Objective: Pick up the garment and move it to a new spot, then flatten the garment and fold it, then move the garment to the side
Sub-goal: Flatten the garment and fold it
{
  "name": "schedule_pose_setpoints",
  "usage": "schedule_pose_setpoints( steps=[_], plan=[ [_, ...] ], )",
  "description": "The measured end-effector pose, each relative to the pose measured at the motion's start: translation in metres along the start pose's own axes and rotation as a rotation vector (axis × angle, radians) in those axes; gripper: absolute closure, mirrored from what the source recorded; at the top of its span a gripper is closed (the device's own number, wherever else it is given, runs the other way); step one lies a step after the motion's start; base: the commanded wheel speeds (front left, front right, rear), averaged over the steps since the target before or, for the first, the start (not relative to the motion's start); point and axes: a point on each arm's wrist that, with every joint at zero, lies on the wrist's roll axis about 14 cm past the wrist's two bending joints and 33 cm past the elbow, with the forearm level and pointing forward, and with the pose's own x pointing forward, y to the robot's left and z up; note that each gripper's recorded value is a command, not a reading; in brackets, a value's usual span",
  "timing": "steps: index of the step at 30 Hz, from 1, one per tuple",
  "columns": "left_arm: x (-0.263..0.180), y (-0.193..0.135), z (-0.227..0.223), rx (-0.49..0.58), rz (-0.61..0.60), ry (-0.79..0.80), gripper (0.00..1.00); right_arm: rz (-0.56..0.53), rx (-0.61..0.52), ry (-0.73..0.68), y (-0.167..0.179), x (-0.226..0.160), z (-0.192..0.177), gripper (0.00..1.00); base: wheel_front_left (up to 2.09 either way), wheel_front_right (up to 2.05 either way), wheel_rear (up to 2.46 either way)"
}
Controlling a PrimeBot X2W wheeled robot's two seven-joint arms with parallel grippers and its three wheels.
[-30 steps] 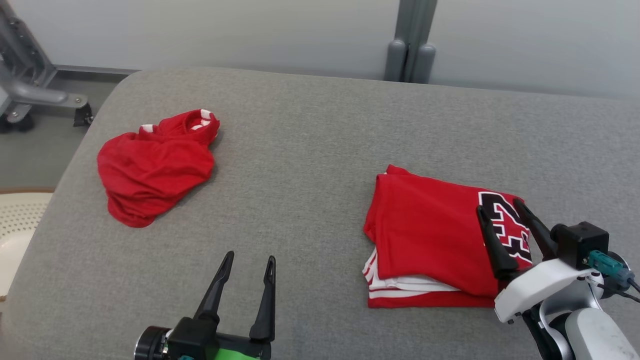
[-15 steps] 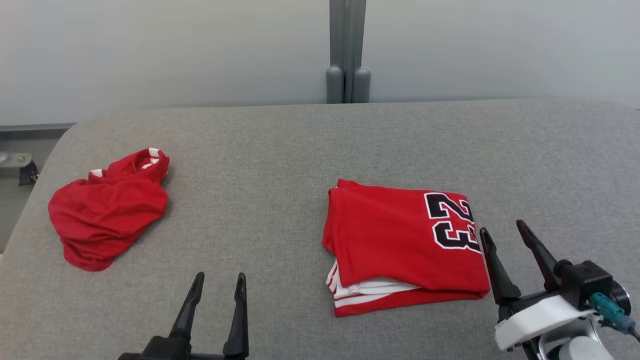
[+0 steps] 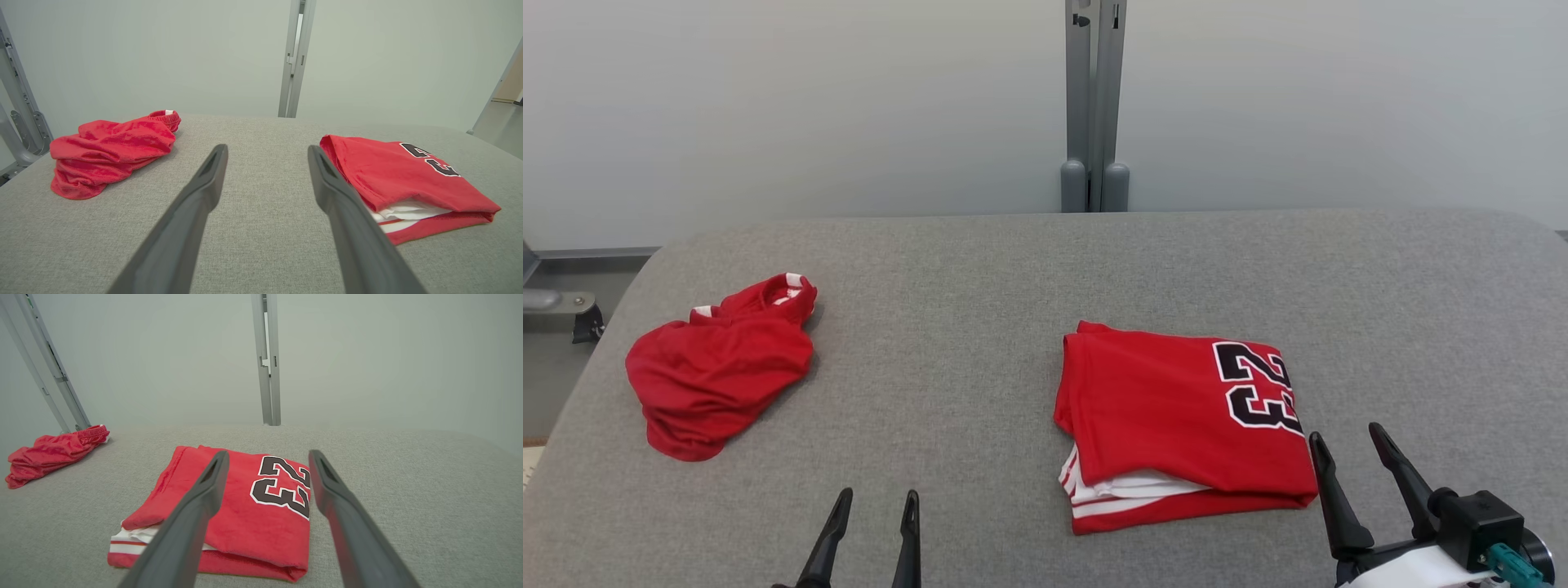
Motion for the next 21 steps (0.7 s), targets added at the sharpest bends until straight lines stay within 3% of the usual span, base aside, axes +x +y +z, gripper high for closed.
schedule_pose_setpoints(
  steps=[21],
  plan=[
    [-0.012, 0.0, -0.004, 0.006, 0.006, 0.007, 0.0, -0.018, 0.018, -0.01, 0.002, -0.011, 0.002, 0.0, 0.0, 0.0, 0.0]
  ],
)
